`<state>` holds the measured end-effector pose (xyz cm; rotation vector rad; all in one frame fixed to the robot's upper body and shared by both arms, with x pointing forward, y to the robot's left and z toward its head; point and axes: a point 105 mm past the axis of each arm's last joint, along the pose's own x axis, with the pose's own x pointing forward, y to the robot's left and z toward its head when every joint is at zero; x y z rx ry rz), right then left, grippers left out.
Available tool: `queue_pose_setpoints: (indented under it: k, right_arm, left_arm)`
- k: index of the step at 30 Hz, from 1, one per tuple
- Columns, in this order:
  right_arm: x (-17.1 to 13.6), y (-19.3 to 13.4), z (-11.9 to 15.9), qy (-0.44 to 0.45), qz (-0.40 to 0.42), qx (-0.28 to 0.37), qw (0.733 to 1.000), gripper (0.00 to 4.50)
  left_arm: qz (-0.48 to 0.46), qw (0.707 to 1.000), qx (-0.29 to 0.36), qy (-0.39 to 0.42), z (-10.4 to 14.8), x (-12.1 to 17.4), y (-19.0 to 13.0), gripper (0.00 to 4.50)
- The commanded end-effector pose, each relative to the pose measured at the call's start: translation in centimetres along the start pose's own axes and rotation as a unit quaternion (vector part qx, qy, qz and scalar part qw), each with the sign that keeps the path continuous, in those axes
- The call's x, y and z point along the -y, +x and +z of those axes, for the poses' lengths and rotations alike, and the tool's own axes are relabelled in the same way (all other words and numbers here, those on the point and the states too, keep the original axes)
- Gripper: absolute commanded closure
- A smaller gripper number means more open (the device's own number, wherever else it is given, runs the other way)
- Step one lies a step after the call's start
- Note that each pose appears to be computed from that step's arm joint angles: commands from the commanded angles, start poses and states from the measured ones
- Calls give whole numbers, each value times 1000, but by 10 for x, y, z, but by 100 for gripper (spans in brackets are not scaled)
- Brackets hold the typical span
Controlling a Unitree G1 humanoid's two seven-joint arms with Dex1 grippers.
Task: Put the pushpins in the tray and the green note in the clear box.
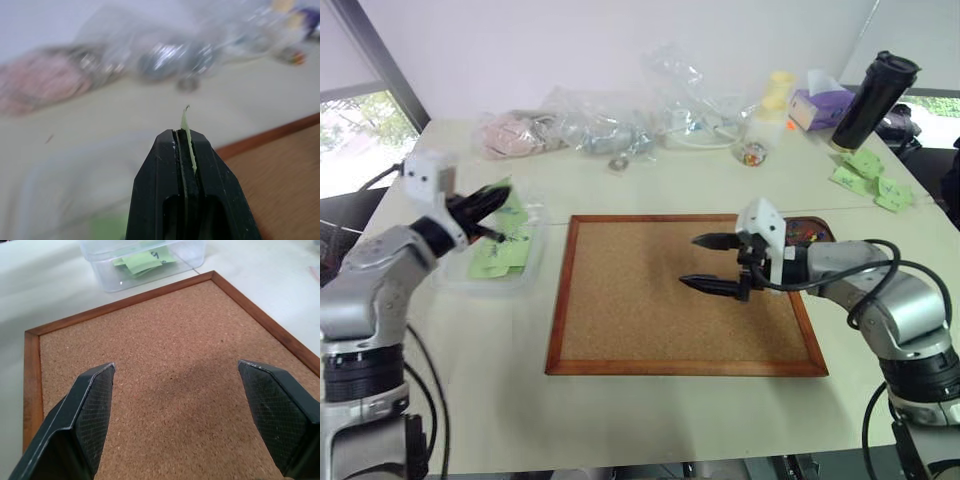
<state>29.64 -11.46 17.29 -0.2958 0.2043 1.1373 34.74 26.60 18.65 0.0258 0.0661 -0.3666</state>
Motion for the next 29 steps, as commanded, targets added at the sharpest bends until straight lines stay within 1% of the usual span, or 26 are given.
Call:
queue_pose_setpoints:
  k: [1,2,3,4,5,6,7,8,10,11,12,14,19,23,24,26,29]
  right_arm:
    - [-1,3,12,-31,7,13,999,51]
    - [-1,3,11,-32,7,12,999,45]
    - [0,3,10,-34,6,10,999,45]
    - [0,3,10,-36,4,8,999,45]
    - [0,2,9,-36,2,8,999,45]
    - [1,2,9,-36,0,7,999,45]
    - [1,1,9,-36,-2,7,999,45]
    - [2,1,8,-36,-4,6,999,45]
    - [4,-4,6,-34,-14,1,999,45]
    - [5,-8,5,-33,-20,-2,999,45]
    - [7,-12,3,-33,-28,-8,999,45]
    - [12,-21,-1,-33,-47,-17,998,45]
    - [11,-35,-6,-34,-56,-33,997,45]
    - [6,-47,-10,-32,-56,-48,997,45]
    - [3,-48,-12,-31,-52,-52,997,45]
    - [-1,-50,-14,-30,-51,-56,997,45]
    - [0,-51,-14,-27,-60,-55,996,45]
  left_arm:
    - [2,1000,7,14,6,-7,-5,450]
    - [-3,1000,-3,9,0,-7,-5,382]
    - [-8,1000,-10,5,-5,-5,-5,360]
    - [-14,1000,-18,5,-9,-4,-4,307]
    - [-19,1000,-24,8,-12,-2,-5,269]
    - [-23,999,-26,9,-12,-1,-5,213]
    - [-30,999,-26,9,-12,1,-5,172]
    - [-39,999,-24,6,-10,3,-5,120]
    - [-76,997,-14,-2,-1,15,-6,26]
    - [-97,995,-12,2,3,23,-7,7]
    - [-125,992,-10,25,7,33,-8,7]
    - [-172,984,-20,41,8,52,-9,7]
    - [-272,961,-27,50,10,96,-14,7]
    - [-374,925,-35,55,4,151,-18,7]
    - [-386,920,-39,60,0,159,-19,7]
    - [-390,918,-37,65,-6,167,-16,7]
    - [-393,917,-30,61,-6,172,-14,7]
